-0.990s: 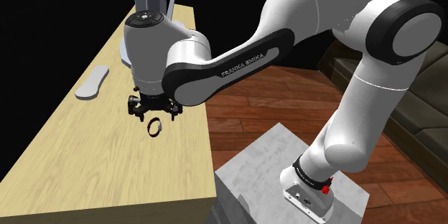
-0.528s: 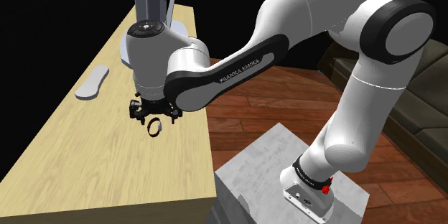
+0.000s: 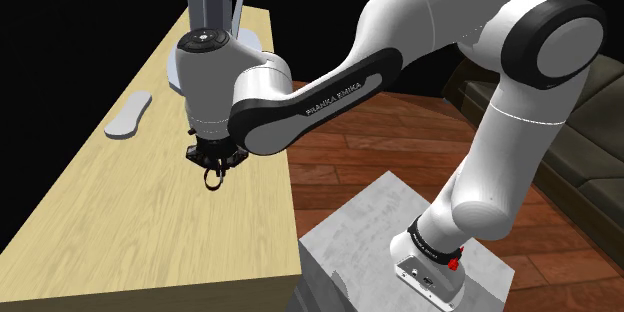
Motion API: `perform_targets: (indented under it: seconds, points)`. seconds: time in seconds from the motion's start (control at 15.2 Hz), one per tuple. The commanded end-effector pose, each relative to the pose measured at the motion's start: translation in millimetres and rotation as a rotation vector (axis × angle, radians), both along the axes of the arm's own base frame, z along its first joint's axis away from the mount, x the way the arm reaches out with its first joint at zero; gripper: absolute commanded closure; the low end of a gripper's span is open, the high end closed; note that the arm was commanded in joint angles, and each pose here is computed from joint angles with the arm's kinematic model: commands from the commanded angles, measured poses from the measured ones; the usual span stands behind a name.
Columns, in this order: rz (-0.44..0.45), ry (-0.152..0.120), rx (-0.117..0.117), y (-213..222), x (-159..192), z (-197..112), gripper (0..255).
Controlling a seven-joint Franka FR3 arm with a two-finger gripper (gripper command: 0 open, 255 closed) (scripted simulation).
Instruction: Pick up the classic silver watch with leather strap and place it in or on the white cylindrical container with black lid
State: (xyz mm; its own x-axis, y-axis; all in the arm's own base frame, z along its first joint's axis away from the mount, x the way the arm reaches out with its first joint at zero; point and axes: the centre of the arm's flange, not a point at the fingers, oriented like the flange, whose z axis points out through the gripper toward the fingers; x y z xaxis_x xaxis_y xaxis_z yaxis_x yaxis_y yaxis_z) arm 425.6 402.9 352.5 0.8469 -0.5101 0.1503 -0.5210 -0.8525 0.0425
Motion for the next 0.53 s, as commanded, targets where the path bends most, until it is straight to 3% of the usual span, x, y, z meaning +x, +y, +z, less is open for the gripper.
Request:
perform_targets:
  seconds: [0.0,0.46]
  points:
    - [0.0,0.0,0.0,0.0,0.0,0.0,255]
    - [0.0,0.0,0.0,0.0,0.0,15.8,255]
